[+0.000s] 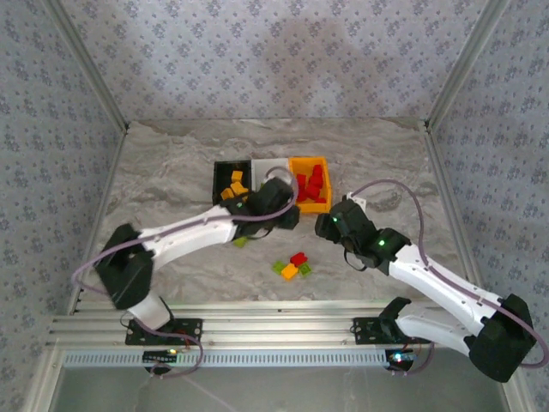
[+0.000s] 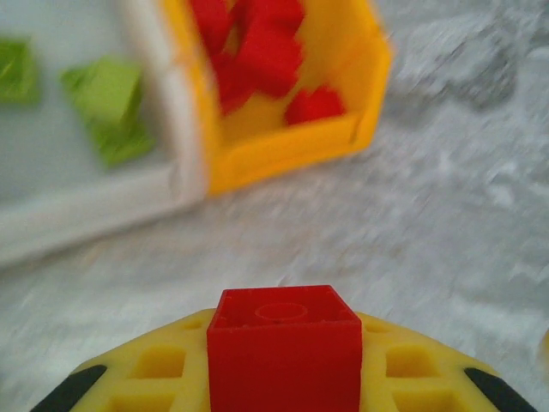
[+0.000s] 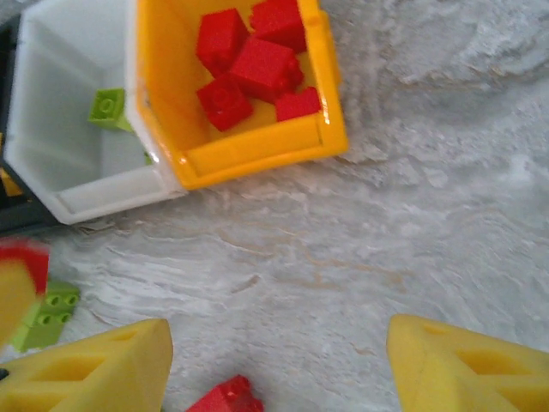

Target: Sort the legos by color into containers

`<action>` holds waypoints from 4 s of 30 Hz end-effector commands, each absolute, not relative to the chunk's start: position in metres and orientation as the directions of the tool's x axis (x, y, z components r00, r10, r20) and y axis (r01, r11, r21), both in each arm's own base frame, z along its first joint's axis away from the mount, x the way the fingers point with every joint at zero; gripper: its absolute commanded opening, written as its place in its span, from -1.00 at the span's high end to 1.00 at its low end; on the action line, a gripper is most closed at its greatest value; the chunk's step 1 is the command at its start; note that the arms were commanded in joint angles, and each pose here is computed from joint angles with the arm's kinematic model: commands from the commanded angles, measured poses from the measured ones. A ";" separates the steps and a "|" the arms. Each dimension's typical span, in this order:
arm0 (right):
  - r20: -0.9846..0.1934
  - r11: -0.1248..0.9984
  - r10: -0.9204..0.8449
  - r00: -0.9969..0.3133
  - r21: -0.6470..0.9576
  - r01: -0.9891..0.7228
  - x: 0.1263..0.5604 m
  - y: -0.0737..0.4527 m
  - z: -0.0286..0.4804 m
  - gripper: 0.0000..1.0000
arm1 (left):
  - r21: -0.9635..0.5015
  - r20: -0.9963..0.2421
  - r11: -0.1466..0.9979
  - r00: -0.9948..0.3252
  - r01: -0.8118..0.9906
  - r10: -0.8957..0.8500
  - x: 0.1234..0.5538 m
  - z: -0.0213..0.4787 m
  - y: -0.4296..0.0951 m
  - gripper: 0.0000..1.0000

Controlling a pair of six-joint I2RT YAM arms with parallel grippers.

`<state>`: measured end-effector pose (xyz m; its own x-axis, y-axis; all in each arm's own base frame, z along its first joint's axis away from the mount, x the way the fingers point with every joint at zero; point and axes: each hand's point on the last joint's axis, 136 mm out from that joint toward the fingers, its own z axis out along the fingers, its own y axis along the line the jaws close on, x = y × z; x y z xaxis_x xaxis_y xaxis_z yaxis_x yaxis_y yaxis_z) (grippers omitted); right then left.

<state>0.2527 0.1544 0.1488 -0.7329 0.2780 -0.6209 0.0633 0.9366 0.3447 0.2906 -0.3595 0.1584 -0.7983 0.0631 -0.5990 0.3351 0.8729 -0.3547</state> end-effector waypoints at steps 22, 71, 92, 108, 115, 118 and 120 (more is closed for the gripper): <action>-0.544 0.931 0.251 -0.801 0.361 0.047 0.233 0.156 0.120 -0.41 | -0.380 -0.643 0.838 -0.763 0.392 0.066 0.402 0.205 -0.434 -0.52; -0.368 0.993 -0.072 -0.927 0.064 -0.102 0.222 0.201 0.037 -0.46 | -0.446 -0.611 0.890 -0.758 0.094 -0.226 0.187 0.137 -0.177 -0.99; -0.566 0.975 0.007 -0.825 0.188 -0.121 0.276 0.215 0.146 0.39 | -0.411 -0.616 0.910 -0.751 0.052 -0.235 0.186 0.131 -0.162 -0.99; -0.583 0.992 0.120 -0.804 0.096 0.079 0.428 0.215 0.133 0.25 | -0.376 -0.581 0.924 -0.794 0.067 -0.179 0.181 0.116 -0.167 -0.99; -0.606 0.984 0.163 -0.778 0.156 0.084 0.445 0.221 0.148 -0.31 | -0.394 -0.589 0.916 -0.787 0.081 -0.184 0.183 0.118 -0.172 -0.99; -0.637 0.980 0.177 -0.750 0.182 0.077 0.441 0.219 0.168 -0.35 | -0.380 -0.595 0.922 -0.783 0.073 -0.184 0.184 0.120 -0.169 -0.99; -0.653 0.977 0.187 -0.734 0.205 0.067 0.431 0.217 0.178 -0.35 | -0.372 -0.591 0.926 -0.786 0.063 -0.184 0.186 0.121 -0.166 -0.99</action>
<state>0.4401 0.2198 0.1415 -0.7806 0.1546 -0.6056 0.0746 0.9850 0.1554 0.1825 -0.1683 0.1158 -0.7899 -0.1885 -0.5836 0.0653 0.9203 -0.3857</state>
